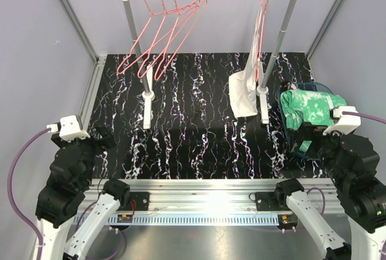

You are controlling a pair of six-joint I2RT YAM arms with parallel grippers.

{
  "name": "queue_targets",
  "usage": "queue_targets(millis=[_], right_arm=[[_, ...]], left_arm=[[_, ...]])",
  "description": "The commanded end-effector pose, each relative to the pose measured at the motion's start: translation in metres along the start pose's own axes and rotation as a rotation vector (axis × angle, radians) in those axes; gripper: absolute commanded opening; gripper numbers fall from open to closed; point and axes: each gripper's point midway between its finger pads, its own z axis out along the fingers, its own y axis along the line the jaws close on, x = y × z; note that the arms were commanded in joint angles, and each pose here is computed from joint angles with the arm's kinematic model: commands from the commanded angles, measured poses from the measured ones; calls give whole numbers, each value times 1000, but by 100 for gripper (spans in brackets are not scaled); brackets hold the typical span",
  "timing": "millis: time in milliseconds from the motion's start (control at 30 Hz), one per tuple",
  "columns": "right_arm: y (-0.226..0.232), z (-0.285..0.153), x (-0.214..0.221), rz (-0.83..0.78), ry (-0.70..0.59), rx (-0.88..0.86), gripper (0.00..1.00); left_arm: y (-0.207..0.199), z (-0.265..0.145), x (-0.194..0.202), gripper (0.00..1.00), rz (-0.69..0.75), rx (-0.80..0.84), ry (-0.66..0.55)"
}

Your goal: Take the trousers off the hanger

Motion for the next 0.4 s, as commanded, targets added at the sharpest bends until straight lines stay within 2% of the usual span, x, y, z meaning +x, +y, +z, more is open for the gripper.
queue_targets(millis=[0, 367], right_arm=[[5, 5, -11, 8, -53, -23, 100], [-2, 11, -10, -4, -34, 26, 100]], left_arm=[[-9, 4, -17, 99, -4, 26, -41], [-11, 6, -21, 99, -5, 31, -44]])
